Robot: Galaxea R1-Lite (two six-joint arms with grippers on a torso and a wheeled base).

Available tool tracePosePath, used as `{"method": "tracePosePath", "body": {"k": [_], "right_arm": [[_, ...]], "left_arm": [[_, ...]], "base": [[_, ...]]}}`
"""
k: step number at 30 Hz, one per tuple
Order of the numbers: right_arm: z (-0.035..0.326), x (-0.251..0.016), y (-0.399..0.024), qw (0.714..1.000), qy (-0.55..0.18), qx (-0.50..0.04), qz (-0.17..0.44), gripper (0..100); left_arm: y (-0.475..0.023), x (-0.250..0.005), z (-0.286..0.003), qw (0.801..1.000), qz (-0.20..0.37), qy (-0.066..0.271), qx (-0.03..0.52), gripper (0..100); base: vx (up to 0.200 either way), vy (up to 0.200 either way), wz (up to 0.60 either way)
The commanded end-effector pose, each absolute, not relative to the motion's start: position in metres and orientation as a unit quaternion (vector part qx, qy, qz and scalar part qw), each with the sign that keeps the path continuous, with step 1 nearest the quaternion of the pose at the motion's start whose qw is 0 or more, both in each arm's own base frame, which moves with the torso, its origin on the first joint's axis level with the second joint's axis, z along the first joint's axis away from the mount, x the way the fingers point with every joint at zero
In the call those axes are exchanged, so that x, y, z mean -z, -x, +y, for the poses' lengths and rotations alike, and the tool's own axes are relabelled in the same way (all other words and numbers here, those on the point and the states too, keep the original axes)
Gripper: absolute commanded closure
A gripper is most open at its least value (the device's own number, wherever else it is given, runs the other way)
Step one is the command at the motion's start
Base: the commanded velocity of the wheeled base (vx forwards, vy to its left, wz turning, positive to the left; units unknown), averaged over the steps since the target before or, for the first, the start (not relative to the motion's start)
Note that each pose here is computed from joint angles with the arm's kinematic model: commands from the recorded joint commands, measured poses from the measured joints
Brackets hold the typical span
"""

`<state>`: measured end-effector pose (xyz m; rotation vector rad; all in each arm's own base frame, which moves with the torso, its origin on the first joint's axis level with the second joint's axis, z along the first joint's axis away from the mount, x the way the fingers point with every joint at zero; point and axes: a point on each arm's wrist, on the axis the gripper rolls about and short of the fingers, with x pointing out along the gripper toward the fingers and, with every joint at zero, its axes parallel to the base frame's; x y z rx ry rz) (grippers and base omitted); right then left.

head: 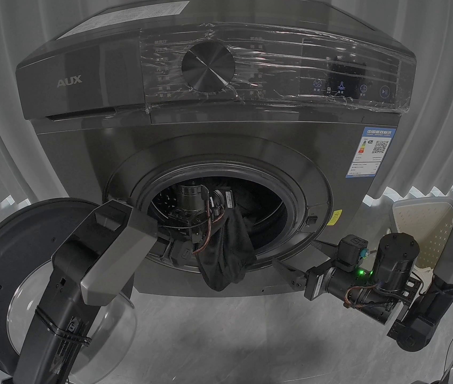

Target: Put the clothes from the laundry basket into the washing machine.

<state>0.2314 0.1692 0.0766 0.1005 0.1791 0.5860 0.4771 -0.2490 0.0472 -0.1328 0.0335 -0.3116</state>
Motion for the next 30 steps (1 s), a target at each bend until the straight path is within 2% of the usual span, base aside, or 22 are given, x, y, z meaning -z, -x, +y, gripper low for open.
{"method": "tracePosePath", "body": {"k": [1,8,12,14,15,16,18,20,30], "right_arm": [[0.17,-0.077,-0.231,0.952,-0.05,-0.289,0.087,0],[0.169,-0.076,-0.231,0.952,-0.049,-0.289,0.089,0],[0.169,-0.076,-0.231,0.952,-0.05,-0.289,0.09,0],[0.169,-0.076,-0.23,0.952,-0.049,-0.289,0.09,0],[0.169,-0.076,-0.23,0.952,-0.049,-0.289,0.09,0],[0.169,-0.076,-0.23,0.952,-0.049,-0.289,0.09,0],[0.17,-0.075,-0.23,0.951,-0.049,-0.291,0.091,0],[0.171,-0.075,-0.229,0.951,-0.05,-0.292,0.092,0],[0.171,-0.075,-0.229,0.95,-0.049,-0.294,0.092,0]], "left_arm": [[-0.479,-0.041,-0.25,0.985,0.019,0.07,0.154,0],[-0.475,-0.046,-0.248,0.984,0.026,0.084,0.154,0],[-0.45,-0.056,-0.24,0.982,0.072,0.069,0.162,0],[-0.442,-0.056,-0.237,0.98,0.091,0.062,0.164,0],[-0.429,-0.055,-0.234,0.976,0.119,0.054,0.175,0],[-0.429,-0.055,-0.234,0.976,0.119,0.054,0.175,0],[-0.41,-0.046,-0.229,0.964,0.171,0.041,0.2,0],[-0.405,-0.037,-0.226,0.96,0.194,0.031,0.199,0],[-0.411,0.003,-0.23,0.954,0.224,0.018,0.197,0]], "base": [[0.0,0.0,0.0],[0.0,0.0,0.0],[0.0,0.0,0.0],[0.0,0.0,0.0],[0.0,0.0,0.0],[0.0,0.0,0.0],[0.0,0.0,0.0],[0.0,0.0,0.0],[0.0,0.0,0.0]]}}
